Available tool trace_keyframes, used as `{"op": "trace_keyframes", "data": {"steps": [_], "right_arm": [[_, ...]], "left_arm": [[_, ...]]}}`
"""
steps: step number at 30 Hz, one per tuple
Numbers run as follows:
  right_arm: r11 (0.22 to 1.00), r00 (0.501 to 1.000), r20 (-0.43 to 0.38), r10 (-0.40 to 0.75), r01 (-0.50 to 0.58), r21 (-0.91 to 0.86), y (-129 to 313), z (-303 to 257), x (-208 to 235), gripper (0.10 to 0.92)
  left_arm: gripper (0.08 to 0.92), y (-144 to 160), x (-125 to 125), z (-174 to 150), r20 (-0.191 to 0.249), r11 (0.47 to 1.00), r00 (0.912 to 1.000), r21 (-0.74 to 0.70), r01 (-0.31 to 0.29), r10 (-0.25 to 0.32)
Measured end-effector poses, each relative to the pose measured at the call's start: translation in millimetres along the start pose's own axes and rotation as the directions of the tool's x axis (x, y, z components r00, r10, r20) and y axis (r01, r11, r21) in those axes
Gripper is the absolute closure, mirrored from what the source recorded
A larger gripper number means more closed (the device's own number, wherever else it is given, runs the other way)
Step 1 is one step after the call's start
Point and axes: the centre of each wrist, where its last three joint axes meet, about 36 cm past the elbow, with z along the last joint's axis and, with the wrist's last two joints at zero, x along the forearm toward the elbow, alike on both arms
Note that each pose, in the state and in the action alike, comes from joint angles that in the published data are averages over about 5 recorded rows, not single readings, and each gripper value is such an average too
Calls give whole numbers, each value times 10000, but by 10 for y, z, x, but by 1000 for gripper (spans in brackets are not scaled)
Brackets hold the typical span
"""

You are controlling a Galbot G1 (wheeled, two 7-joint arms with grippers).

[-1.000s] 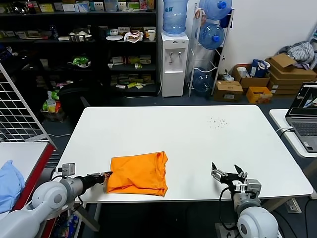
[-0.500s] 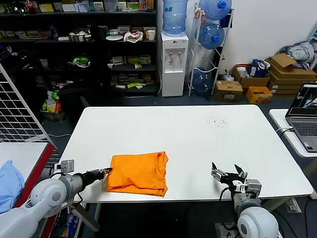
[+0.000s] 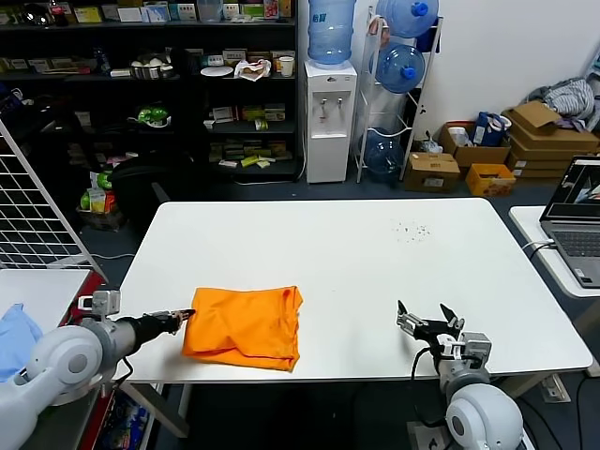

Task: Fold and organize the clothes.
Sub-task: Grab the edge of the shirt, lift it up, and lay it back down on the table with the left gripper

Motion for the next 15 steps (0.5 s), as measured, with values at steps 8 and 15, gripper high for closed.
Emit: {"op": "trace_keyframes", "data": {"steps": [8, 15], "right_arm": [[9999, 9997, 218, -138, 136, 85, -8, -24, -61, 101], [9996, 9989, 380, -264, 259, 141, 0, -31, -117, 101]], "left_arm": [[907, 91, 200, -153, -86, 9936, 9945, -429, 1043, -1048], [907, 272, 341, -325, 60, 9773, 9797, -693, 2003, -2004]]}}
